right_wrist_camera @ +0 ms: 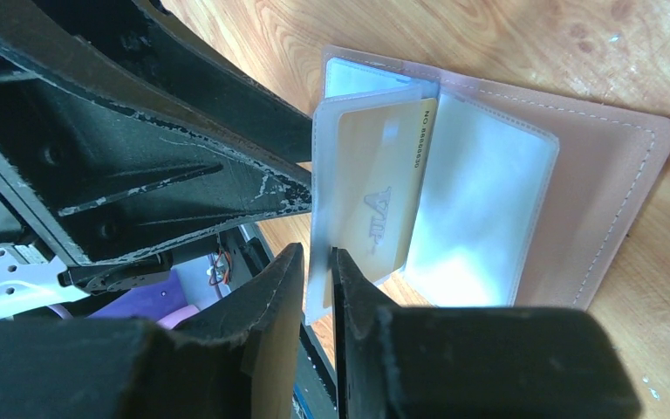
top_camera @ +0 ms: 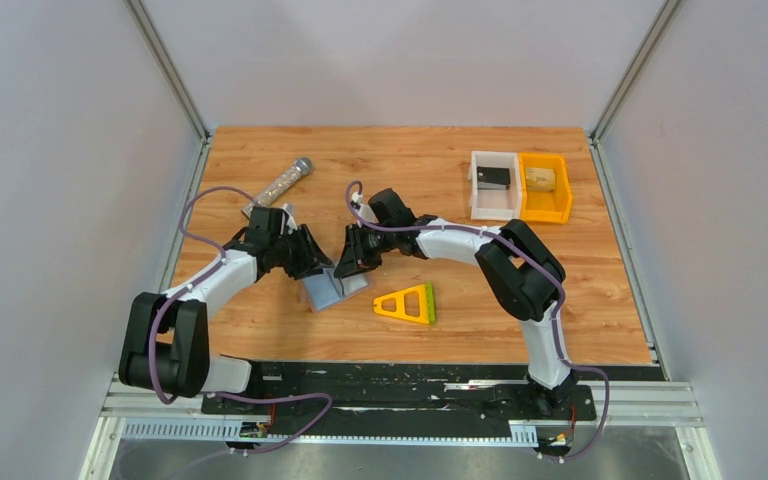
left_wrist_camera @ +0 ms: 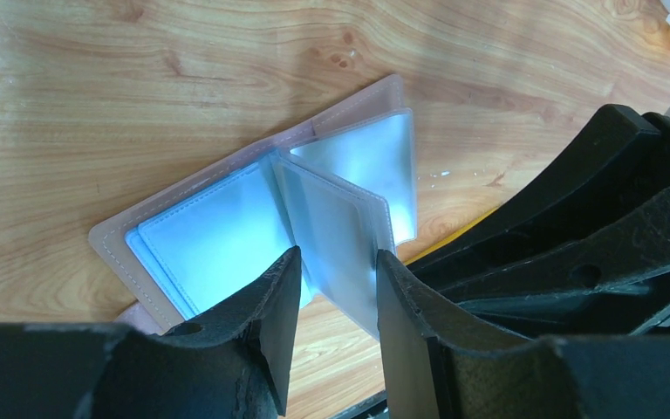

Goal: Take the credit cards out of the card holder
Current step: Remove the credit card from the card holder.

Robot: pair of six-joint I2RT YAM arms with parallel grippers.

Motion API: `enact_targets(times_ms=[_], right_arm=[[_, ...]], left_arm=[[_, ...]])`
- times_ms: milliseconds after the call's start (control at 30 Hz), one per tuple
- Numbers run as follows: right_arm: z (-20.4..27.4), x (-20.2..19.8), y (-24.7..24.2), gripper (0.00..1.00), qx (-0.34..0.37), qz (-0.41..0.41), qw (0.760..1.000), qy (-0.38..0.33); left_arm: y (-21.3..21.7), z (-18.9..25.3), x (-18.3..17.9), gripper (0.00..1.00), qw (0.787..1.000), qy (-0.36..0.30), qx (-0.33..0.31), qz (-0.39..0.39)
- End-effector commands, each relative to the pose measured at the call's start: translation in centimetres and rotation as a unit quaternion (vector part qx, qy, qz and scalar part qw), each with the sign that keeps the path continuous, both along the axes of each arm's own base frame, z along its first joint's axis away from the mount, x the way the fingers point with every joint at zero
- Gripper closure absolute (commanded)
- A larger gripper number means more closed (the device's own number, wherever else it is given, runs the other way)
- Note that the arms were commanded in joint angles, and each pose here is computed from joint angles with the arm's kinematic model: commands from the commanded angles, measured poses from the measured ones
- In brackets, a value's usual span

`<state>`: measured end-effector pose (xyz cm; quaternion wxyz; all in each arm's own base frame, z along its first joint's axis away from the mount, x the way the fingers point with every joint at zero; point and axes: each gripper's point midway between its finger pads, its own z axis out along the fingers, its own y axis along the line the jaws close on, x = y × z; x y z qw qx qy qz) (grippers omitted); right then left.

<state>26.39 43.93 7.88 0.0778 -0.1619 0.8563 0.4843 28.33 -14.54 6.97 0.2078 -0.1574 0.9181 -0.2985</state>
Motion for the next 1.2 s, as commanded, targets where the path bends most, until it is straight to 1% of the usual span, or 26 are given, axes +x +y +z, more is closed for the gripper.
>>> enact_targets(times_ms=[0,300,467,633,733,967,1067,1167], right_arm=[[2.9,0.3,0.3,0.80,0.025,0.005,0.999,-0.037],[2.9,0.7,-0.3,0.79,0.018,-0.007,0.999,-0.043],[2.1,1.8,-1.7,0.79,-0.010,-0.032,0.998,-0.051],[1.9,2.1,-2.3,0.78,-0.021,-0.039,0.997,-0.056],[1.8,2.3,-2.6,0.78,-0.031,-0.045,0.997,-0.059],[3.0,3.5,-3.9,0.74,-0.075,-0.080,0.991,-0.076],[3.9,3.7,-4.0,0.74,-0.074,-0.088,0.990,-0.079],[4.4,3.6,-3.8,0.74,-0.068,-0.088,0.991,-0.074]], left_arm=[[0.0,-0.1,0.5,0.55,1.000,-0.012,-0.002,0.001],[1.0,-0.8,0.0,0.56,1.000,0.006,0.029,0.007],[1.4,-0.9,-0.4,0.57,0.999,0.012,0.042,0.010],[1.8,-0.6,-0.7,0.57,0.999,0.012,0.051,0.013],[2.2,-0.2,-0.7,0.55,0.998,0.009,0.062,0.017],[3.4,0.5,-1.1,0.54,0.995,0.008,0.094,0.024],[3.7,1.1,-1.1,0.54,0.994,0.001,0.101,0.027],[3.4,1.5,-1.1,0.54,0.995,-0.004,0.092,0.023]])
